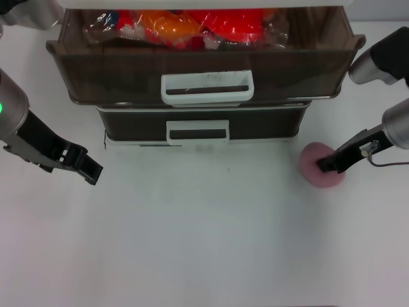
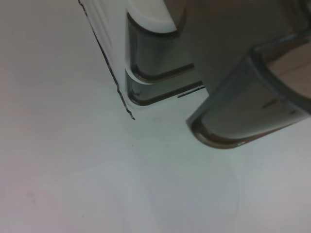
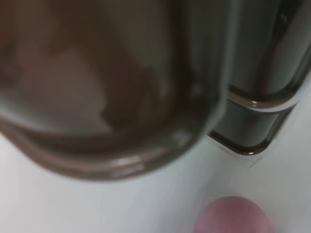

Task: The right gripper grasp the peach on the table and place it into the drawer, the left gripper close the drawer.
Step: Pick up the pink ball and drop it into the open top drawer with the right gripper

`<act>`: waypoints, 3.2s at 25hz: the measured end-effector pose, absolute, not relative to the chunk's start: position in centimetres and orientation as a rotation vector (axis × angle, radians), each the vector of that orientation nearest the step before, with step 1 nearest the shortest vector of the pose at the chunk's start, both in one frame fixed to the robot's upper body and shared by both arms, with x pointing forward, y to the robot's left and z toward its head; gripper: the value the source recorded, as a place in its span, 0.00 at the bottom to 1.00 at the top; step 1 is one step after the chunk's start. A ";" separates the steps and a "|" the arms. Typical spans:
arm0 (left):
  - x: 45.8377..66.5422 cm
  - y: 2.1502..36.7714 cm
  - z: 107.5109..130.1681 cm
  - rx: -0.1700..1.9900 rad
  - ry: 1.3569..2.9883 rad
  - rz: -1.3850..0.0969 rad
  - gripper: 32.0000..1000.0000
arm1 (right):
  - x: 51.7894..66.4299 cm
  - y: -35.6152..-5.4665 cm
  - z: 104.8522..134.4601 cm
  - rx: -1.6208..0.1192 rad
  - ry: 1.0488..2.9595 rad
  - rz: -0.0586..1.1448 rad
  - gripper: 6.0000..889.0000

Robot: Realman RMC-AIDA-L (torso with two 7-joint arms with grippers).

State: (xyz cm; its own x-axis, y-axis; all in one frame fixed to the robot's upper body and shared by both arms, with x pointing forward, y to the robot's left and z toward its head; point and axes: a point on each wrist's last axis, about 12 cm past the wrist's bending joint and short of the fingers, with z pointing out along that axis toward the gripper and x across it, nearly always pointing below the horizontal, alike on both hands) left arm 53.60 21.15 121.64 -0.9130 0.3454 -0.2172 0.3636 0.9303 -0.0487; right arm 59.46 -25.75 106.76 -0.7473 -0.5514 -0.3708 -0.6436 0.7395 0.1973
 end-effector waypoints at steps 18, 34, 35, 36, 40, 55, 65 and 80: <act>53.6 21.5 121.6 0.522 2.886 -0.127 0.79 | 58.6 -32.6 116.3 -0.729 2.494 0.231 0.06; 53.5 21.7 121.4 0.517 2.895 -0.123 0.79 | 55.1 -30.8 131.2 -0.862 1.932 0.454 0.07; 53.5 21.7 121.4 0.516 2.895 -0.123 0.79 | 55.2 -30.4 131.8 -0.878 1.906 0.470 0.06; 53.5 21.7 121.4 0.515 2.895 -0.123 0.79 | 55.3 -30.0 132.3 -0.895 1.884 0.487 0.06; 53.5 21.7 121.4 0.515 2.895 -0.121 0.79 | 56.3 -27.4 132.9 -1.000 1.853 0.574 0.06; 53.5 21.5 121.5 0.521 2.896 -0.120 0.79 | 58.8 -22.1 131.0 -1.196 1.898 0.764 0.07; 53.6 21.5 121.5 0.524 2.892 -0.119 0.79 | 58.9 -22.1 130.8 -1.193 1.896 0.764 0.08; 53.6 21.4 121.6 0.523 2.890 -0.124 0.79 | 58.7 -22.0 130.9 -1.200 1.887 0.770 0.45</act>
State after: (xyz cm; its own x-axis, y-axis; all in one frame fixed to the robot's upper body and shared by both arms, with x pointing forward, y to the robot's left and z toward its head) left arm 53.55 21.40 121.55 -0.9170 0.3380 -0.2117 0.3549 0.9337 -0.0467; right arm 58.68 -22.02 130.89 -0.2722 -0.4656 -0.8421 -0.9218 0.3771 0.0894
